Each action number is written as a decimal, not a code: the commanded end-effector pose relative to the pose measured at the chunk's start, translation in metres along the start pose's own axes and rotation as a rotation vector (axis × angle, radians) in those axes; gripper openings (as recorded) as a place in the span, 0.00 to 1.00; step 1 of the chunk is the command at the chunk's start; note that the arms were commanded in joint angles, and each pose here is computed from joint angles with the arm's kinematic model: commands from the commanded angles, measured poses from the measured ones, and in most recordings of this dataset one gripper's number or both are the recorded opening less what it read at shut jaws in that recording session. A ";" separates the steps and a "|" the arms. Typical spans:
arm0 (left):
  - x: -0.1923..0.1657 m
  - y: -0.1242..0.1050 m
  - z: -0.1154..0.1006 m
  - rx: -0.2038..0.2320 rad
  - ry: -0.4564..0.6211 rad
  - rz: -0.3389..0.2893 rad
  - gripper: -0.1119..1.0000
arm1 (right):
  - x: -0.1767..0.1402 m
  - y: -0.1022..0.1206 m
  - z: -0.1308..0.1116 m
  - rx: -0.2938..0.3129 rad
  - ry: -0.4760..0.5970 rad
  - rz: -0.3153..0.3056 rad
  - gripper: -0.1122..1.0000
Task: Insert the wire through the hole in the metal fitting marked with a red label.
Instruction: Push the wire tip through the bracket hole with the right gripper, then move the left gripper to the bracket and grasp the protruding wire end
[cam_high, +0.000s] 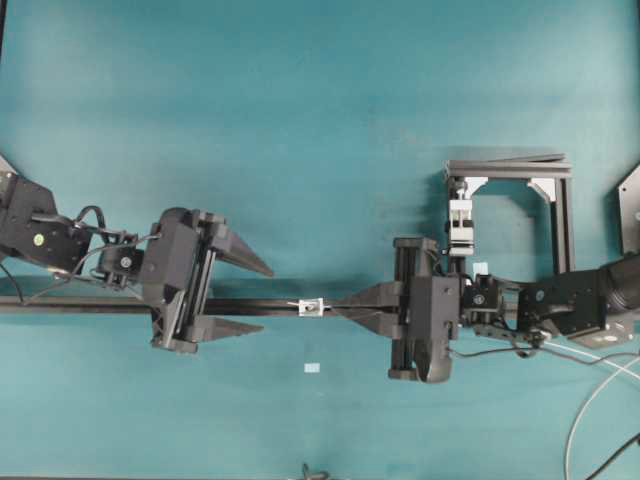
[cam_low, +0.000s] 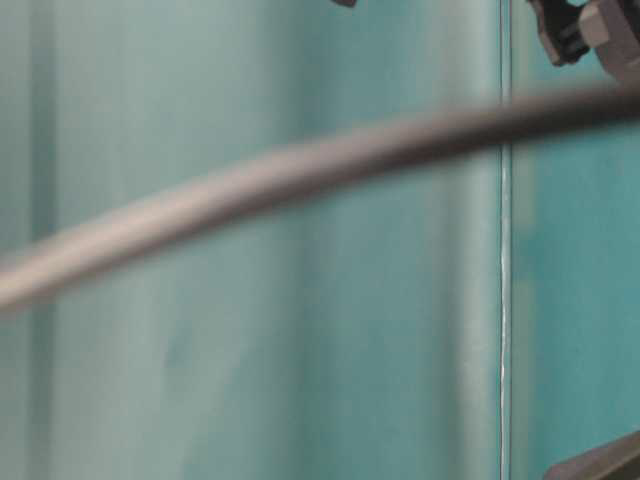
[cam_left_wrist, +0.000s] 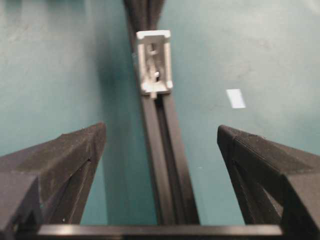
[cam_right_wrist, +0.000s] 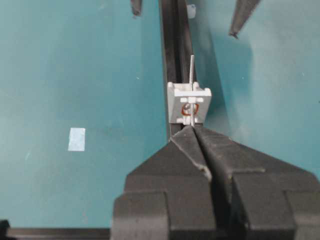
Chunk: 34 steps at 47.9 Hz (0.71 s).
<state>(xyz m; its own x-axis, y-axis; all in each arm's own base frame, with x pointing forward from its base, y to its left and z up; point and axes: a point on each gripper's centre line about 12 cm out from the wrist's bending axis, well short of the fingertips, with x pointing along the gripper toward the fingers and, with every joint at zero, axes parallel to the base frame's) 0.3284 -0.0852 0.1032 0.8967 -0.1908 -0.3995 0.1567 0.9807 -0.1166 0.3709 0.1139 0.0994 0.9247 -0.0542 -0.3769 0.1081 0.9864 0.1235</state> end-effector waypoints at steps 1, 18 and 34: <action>0.001 0.001 0.014 -0.022 -0.033 0.004 0.59 | 0.003 0.004 0.014 -0.001 -0.045 0.015 0.11; 0.006 0.001 0.020 -0.083 -0.036 0.003 0.59 | 0.005 0.005 0.016 -0.012 -0.050 0.026 0.11; 0.013 0.000 0.026 -0.133 -0.053 -0.002 0.59 | 0.005 0.004 0.014 -0.013 -0.043 0.026 0.11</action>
<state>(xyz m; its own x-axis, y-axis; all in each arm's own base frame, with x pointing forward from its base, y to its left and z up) 0.3452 -0.0857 0.1141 0.9071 -0.1846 -0.3784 0.1013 0.9680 -0.2294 0.3765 0.1139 0.1021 0.9319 -0.0393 -0.3606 0.0845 0.9903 0.1104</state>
